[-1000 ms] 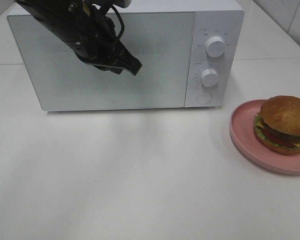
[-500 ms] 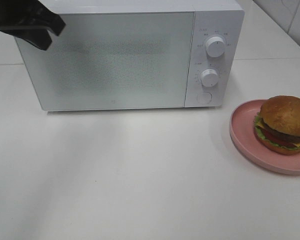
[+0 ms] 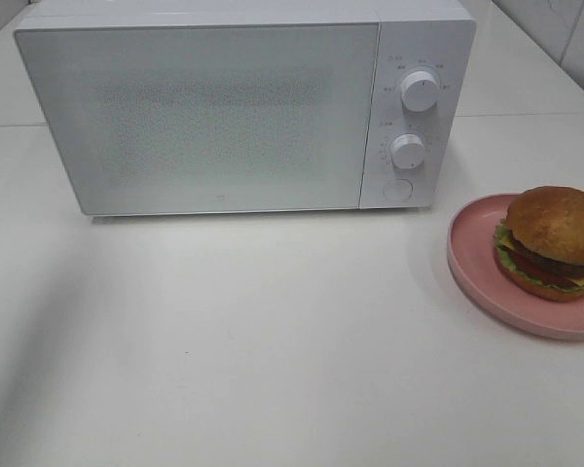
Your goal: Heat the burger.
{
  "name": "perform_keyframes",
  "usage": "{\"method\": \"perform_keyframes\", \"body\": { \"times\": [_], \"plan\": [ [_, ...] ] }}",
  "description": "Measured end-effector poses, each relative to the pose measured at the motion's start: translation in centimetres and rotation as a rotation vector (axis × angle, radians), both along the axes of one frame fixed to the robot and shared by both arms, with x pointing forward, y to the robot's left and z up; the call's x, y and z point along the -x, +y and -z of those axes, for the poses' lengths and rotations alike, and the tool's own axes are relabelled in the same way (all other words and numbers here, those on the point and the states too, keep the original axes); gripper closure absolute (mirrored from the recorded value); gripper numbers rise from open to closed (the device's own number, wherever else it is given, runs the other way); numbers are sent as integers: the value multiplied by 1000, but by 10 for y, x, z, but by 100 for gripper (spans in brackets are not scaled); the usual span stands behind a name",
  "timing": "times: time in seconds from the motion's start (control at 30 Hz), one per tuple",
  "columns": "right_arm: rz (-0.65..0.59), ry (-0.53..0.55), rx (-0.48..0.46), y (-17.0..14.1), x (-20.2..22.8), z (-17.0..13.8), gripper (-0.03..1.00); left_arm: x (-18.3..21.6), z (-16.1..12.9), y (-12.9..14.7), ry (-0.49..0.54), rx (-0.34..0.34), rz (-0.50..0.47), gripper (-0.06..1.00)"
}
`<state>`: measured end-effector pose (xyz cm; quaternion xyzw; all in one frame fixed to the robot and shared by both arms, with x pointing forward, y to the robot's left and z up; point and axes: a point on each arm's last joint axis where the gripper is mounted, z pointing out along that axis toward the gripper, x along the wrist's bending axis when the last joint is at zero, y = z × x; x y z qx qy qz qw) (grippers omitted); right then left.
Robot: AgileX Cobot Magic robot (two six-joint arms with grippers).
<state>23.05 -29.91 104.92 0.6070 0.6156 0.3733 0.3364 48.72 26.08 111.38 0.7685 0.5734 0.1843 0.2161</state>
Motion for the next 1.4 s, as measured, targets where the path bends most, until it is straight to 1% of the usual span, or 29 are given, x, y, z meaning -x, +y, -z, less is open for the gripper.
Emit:
{"method": "perform_keyframes", "body": {
  "times": [0.03,0.1,0.13,0.17,0.2,0.23,0.27,0.3,0.33,0.37,0.4,0.43,0.5,0.53,0.57,0.6,0.63,0.67,0.7,0.77,0.8,0.83,0.87,0.9,0.97,1.1,1.13,1.27,1.4],
  "plan": [
    [0,0,0,0,0,0,39,0,0,0,0,0,0,94],
    [0,0,0,0,0,0,39,29,-1,9,-23,12,-33,94],
    [0,0,0,0,0,0,39,29,-1,9,-23,12,-33,94],
    [0,0,0,0,0,0,39,48,2,13,-33,15,-42,94],
    [0,0,0,0,0,0,39,48,2,13,-33,15,-42,94],
    [0,0,0,0,0,0,39,60,3,14,-37,16,-44,94],
    [0,0,0,0,0,0,39,82,6,17,-45,18,-44,94],
    [0,0,0,0,0,0,39,82,6,17,-45,18,-44,94],
    [0,0,0,0,0,0,39,105,10,19,-62,25,-42,94],
    [0,0,0,0,0,0,39,118,13,20,-73,30,-41,94],
    [0,0,0,0,0,0,39,118,13,20,-73,30,-41,94],
    [0,0,0,0,0,0,39,139,17,22,-89,42,-39,94],
    [0,0,0,0,0,0,39,149,19,23,-99,50,-37,94],
    [0,0,0,0,0,0,39,173,23,24,-140,68,-32,94],
    [0,0,0,0,0,0,39,173,23,24,-140,68,-32,94],
    [0,0,0,0,0,0,39,194,30,27,-175,74,-28,94],
    [0,0,0,0,0,0,39,203,32,28,-204,78,-26,94],
    [0,0,0,0,0,0,39,203,32,28,-204,78,-26,94],
    [0,-1,0,0,0,0,39,222,39,30,-254,84,-23,94],
    [0,-1,0,0,0,0,39,229,42,31,-275,86,-22,94],
    [0,-1,0,0,0,0,39,242,48,32,-321,92,-19,94],
    [0,-1,0,0,0,0,39,242,48,32,-321,92,-19,94],
    [0,-1,0,0,0,0,39,255,54,34,-372,100,-16,94],
    [0,-1,0,0,0,0,39,260,55,34,-398,105,-14,94],
    [0,-1,0,0,0,0,39,266,57,34,-422,115,-9,94],
    [0,-1,0,0,0,0,39,268,57,32,-426,133,3,94],
    [0,-1,0,0,0,0,39,268,57,30,-430,139,34,94],
    [0,-1,0,0,0,0,39,266,56,27,-470,127,91,94],
    [0,-1,0,0,0,0,39,261,57,27,-510,114,98,94]
  ]
}}
